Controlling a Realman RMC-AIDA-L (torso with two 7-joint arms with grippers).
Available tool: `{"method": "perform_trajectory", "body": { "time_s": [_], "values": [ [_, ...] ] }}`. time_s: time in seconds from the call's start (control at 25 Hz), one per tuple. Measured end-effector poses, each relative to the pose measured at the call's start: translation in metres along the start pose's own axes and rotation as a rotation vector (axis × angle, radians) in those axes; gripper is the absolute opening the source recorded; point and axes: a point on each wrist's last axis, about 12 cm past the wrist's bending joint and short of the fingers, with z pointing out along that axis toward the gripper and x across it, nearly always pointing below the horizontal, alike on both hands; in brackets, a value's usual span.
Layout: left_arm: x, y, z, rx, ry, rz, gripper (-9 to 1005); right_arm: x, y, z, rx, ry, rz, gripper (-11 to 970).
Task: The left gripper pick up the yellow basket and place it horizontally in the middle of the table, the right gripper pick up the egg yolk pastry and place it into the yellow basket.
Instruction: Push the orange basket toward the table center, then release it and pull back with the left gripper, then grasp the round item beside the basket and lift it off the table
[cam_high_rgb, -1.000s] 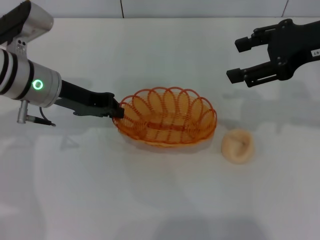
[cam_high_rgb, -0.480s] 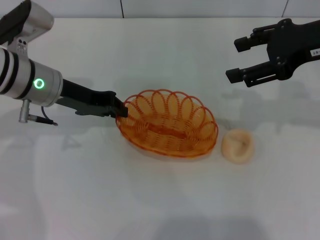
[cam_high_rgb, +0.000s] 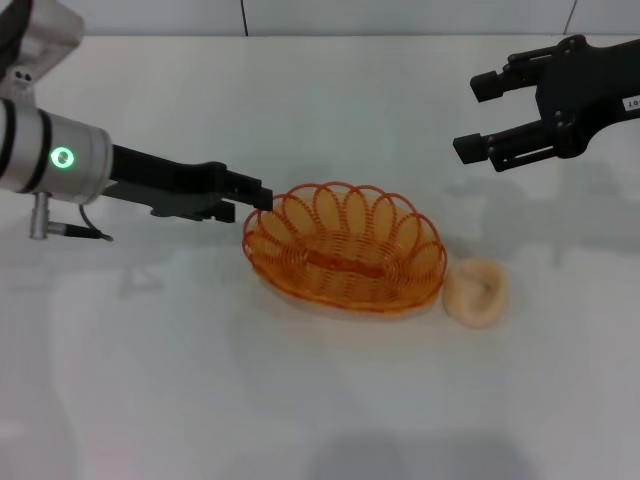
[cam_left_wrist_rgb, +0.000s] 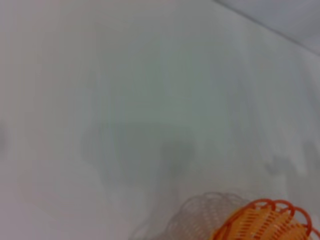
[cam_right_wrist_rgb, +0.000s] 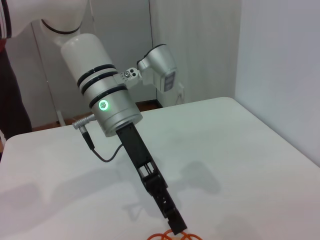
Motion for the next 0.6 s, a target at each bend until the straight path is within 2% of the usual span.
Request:
{"method": "perform_trajectory", "body": {
  "time_s": [0.24, 0.36, 0.44, 0.6],
  "values": [
    [0.000, 0.015, -0.023, -0.013, -0.075, -0.030, 616, 0.001, -0.001, -0.001, 0.009, -0.002, 0.007, 768],
    [-0.004, 0.024, -0.045, -0.026, -0.163, -0.022, 757, 0.002, -0.001, -0.001, 0.012, 0.001, 0.016, 768],
    [-0.009, 0.028, -0.066, -0.001, -0.259, 0.013, 893, 0.003, -0.002, -0.002, 0.016, 0.008, 0.033, 768],
    [-0.017, 0.033, -0.099, 0.066, -0.435, 0.074, 891, 0.004, -0.003, -0.004, 0.021, 0.016, 0.062, 768]
  ]
}}
